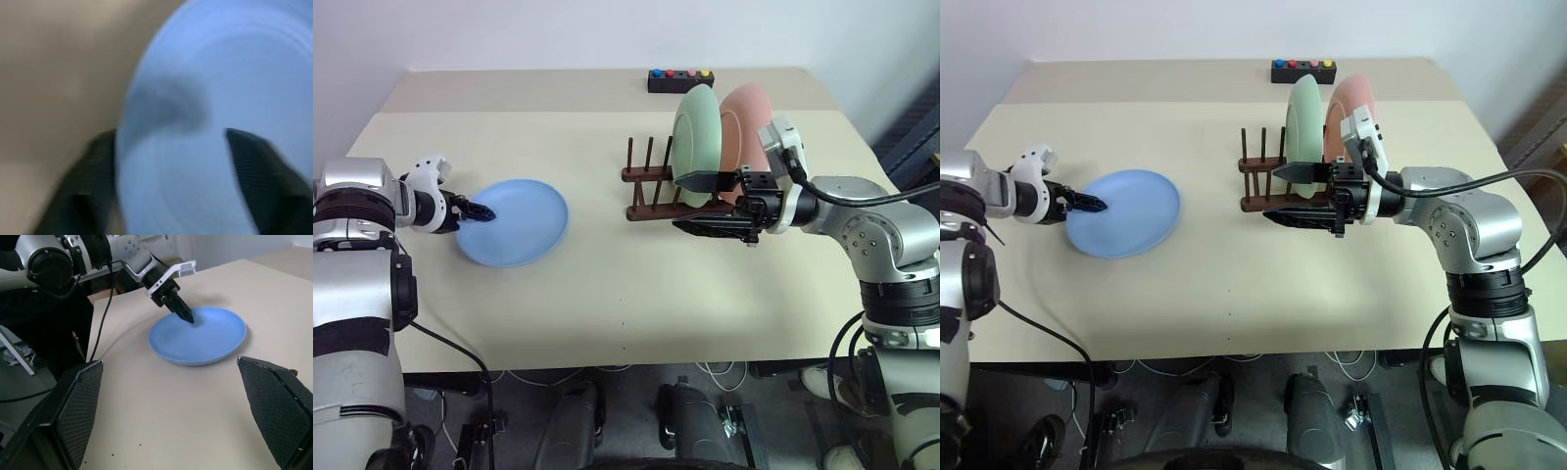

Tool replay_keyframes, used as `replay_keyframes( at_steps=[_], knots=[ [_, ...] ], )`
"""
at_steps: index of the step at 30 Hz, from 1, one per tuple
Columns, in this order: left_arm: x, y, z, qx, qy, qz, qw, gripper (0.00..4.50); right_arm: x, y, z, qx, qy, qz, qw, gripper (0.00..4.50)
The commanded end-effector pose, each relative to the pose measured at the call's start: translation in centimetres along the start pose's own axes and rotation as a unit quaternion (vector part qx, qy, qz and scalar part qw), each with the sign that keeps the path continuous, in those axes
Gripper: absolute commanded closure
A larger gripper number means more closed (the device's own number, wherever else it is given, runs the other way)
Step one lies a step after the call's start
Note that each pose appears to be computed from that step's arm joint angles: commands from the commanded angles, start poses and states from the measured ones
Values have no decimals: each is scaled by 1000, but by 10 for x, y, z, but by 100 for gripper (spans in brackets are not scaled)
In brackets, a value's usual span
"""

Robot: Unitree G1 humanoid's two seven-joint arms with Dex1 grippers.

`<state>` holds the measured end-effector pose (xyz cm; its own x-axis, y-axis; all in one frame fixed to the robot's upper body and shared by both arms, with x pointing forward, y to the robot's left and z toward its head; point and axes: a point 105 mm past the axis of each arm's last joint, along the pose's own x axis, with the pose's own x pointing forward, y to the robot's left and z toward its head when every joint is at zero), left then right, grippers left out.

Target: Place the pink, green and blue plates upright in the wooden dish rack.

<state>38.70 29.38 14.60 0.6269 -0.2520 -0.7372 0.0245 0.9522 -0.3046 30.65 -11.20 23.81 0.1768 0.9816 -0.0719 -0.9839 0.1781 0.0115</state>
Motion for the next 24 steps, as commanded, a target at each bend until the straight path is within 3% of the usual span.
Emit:
replay_keyframes(
  at_steps=[1, 3, 12, 16, 20, 24],
  knots=[
    [-2, -6, 4, -13, -8, -15, 1000, 338, -5, 4, 15, -30, -9, -4, 999, 0],
    [-1, -6, 3, -18, -8, -15, 1000, 446, -6, 3, 15, -31, -8, -6, 999, 0],
    [-9, 2, 10, -59, -49, -20, 997, 449, -5, 0, 15, -40, -7, -9, 999, 0],
    [-24, 2, 37, -77, -136, -36, 987, 449, -5, 2, 18, -64, -10, -9, 998, 0],
    [-33, -2, 44, -110, -172, -76, 976, 449, -4, 6, 18, -78, -13, -3, 997, 0],
    [-52, -15, 62, -107, -265, -150, 946, 449, 5, 9, 21, -117, -16, -6, 993, 0]
  ],
)
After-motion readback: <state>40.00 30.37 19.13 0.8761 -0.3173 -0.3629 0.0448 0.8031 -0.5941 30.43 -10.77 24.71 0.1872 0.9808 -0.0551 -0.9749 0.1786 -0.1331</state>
